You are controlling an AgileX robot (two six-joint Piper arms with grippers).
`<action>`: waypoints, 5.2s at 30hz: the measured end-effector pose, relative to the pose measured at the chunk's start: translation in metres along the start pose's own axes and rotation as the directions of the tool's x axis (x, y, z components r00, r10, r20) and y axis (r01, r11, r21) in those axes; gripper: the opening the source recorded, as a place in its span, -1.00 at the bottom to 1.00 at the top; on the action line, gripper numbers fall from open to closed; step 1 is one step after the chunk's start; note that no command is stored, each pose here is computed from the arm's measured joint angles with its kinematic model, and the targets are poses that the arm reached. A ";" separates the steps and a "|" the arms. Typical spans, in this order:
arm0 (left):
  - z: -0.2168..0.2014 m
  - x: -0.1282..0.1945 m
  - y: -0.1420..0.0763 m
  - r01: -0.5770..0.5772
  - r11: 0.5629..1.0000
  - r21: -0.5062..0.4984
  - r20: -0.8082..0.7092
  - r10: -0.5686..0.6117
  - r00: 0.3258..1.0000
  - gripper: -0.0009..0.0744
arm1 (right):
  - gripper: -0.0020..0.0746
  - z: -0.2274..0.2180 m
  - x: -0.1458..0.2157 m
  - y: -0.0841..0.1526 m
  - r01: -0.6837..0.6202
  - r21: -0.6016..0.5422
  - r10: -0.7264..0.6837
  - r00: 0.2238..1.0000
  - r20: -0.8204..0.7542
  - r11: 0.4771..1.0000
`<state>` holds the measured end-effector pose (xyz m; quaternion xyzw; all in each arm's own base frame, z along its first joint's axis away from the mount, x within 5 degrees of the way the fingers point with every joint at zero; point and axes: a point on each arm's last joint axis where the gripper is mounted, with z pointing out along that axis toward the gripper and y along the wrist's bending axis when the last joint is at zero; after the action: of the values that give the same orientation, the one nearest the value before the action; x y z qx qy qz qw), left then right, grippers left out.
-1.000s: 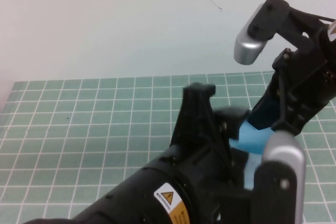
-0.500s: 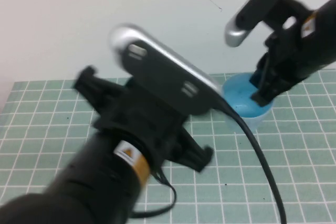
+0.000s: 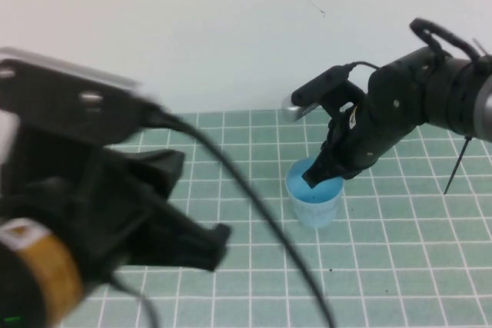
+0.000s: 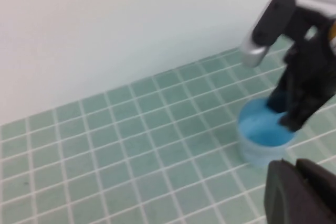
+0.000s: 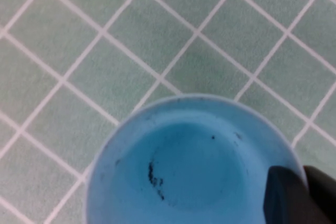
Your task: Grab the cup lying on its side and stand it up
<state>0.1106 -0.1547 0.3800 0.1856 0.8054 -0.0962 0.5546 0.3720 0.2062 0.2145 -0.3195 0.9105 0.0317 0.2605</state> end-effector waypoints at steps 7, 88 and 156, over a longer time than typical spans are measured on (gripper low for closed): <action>-0.024 0.015 0.024 0.122 0.988 0.091 -0.025 -0.120 0.992 -0.98 | -0.90 0.010 0.005 0.001 -0.007 -0.006 0.007 0.999 -0.043 1.000; -0.087 0.052 0.113 0.737 0.665 0.123 0.299 -0.733 0.612 -0.98 | -0.89 -0.232 0.266 0.028 -0.170 0.171 0.011 0.740 0.673 0.971; -0.028 0.239 0.106 0.284 0.908 -0.308 0.196 -0.232 0.953 -0.98 | -0.90 -0.231 0.267 0.028 -0.172 0.171 0.016 0.750 0.662 0.970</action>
<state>0.0537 -0.0023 0.1738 -0.0272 0.7820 -0.0457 0.6211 0.0739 0.0258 0.2783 -0.2104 0.7741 0.0532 0.5948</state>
